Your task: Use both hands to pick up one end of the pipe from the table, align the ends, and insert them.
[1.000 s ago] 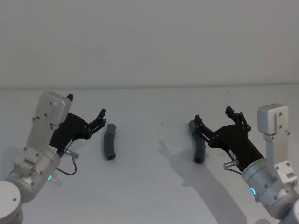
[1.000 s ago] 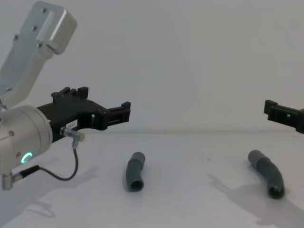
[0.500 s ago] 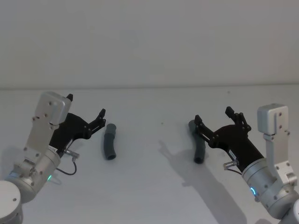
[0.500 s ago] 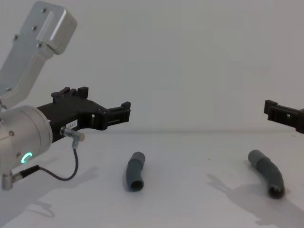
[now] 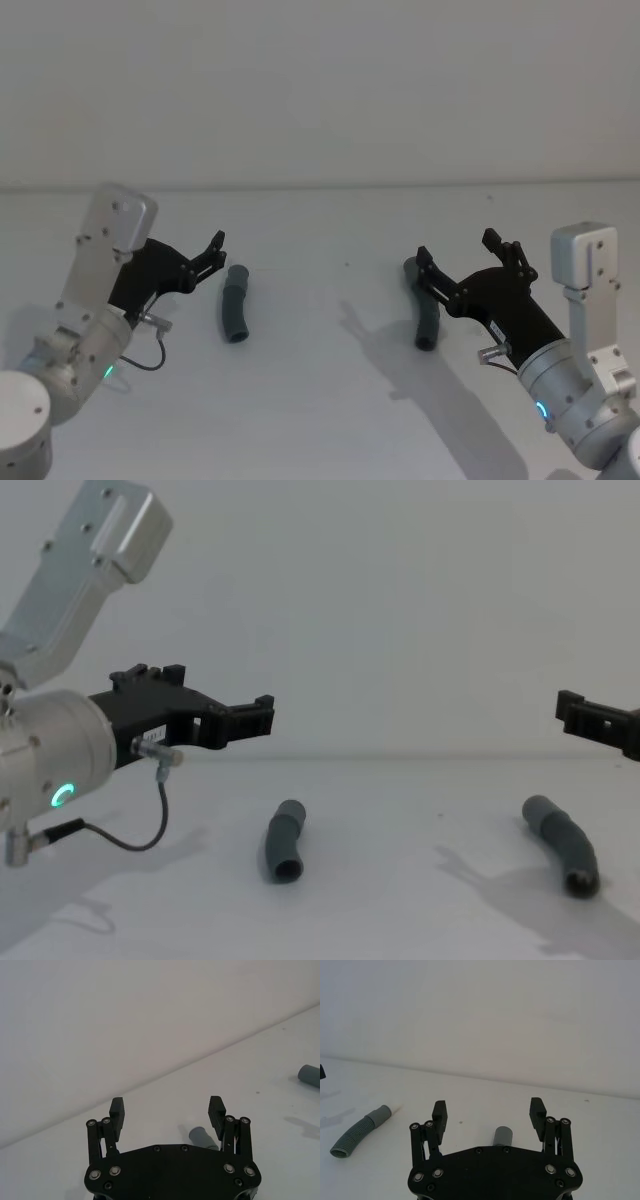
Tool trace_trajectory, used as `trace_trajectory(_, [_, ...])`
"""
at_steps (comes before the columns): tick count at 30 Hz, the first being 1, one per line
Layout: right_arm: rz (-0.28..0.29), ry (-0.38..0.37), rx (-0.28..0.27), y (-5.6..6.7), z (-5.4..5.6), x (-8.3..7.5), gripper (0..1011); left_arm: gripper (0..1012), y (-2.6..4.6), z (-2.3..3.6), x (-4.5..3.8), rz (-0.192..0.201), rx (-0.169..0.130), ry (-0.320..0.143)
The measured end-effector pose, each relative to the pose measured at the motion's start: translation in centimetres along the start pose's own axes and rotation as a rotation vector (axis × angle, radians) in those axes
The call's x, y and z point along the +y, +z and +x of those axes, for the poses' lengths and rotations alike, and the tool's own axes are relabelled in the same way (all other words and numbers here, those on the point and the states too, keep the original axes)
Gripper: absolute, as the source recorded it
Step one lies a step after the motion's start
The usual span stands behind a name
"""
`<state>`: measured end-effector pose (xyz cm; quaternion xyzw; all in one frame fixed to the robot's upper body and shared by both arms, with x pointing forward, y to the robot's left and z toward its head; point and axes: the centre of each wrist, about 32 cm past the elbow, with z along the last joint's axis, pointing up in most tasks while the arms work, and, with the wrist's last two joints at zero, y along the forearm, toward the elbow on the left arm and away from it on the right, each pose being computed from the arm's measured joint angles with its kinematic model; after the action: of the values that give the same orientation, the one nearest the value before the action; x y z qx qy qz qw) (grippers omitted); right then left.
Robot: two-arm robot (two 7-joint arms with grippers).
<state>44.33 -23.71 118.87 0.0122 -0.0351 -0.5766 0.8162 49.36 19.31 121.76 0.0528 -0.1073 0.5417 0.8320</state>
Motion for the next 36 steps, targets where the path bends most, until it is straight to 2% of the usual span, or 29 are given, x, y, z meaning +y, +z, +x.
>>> trace_trajectory(1, [0.0, 0.0, 0.0, 0.0, 0.0, 0.0, 1003, 1002, 0.0, 0.0, 0.0, 0.0, 0.0, 0.0])
trace_trajectory(3, [0.0, 0.0, 0.0, 0.0, 0.0, 0.0, 1003, 1002, 0.74, -0.03, -0.32, 0.026, 0.01, 0.006])
trace_trajectory(4, [0.0, 0.0, 0.0, 0.0, 0.0, 0.0, 1003, 1002, 0.74, -0.03, -0.32, 0.026, 0.01, 0.006])
trace_trajectory(6, [0.0, 0.0, 0.0, 0.0, 0.0, 0.0, 1003, 1001, 1.4, -0.07, -0.67, 0.054, 0.023, 0.01])
trace_trajectory(7, [0.0, 0.0, 0.0, 0.0, 0.0, 0.0, 1003, 1001, 1.4, -0.07, -0.67, 0.054, 0.023, 0.01])
trace_trajectory(11, [0.0, 0.0, 0.0, 0.0, 0.0, 0.0, 1004, 1001, 2.41, -0.1, -1.37, 0.089, 0.039, 0.013])
trace_trajectory(14, [0.0, 0.0, 0.0, 0.0, 0.0, 0.0, 1003, 1002, 2.73, -0.11, -1.78, 0.109, 0.046, 0.013])
trace_trajectory(18, [0.0, 0.0, 0.0, 0.0, 0.0, 0.0, 1003, 1002, 3.34, -0.21, -2.77, 0.155, 0.059, 0.004])
trace_trajectory(19, [0.0, 0.0, 0.0, 0.0, 0.0, 0.0, 1003, 1002, 3.38, -0.25, -3.04, 0.172, 0.063, -0.002])
trace_trajectory(21, [0.0, 0.0, 0.0, 0.0, 0.0, 0.0, 1003, 1002, 3.47, -0.28, -3.26, 0.179, 0.065, -0.006])
trace_trajectory(26, [0.0, 0.0, 0.0, 0.0, 0.0, 0.0, 1003, 1002, 3.77, -0.5, -4.55, 0.245, 0.08, -0.038])
trace_trajectory(27, [0.0, 0.0, 0.0, 0.0, 0.0, 0.0, 1003, 1001, 3.77, -0.5, -4.55, 0.245, 0.08, -0.038])
trace_trajectory(32, [0.0, 0.0, 0.0, 0.0, 0.0, 0.0, 1003, 1002, 3.55, -0.82, -5.53, 0.302, 0.089, -0.068])
trace_trajectory(36, [0.0, 0.0, 0.0, 0.0, 0.0, 0.0, 1003, 1002, 3.38, -1.0, -5.9, 0.326, 0.09, -0.077])
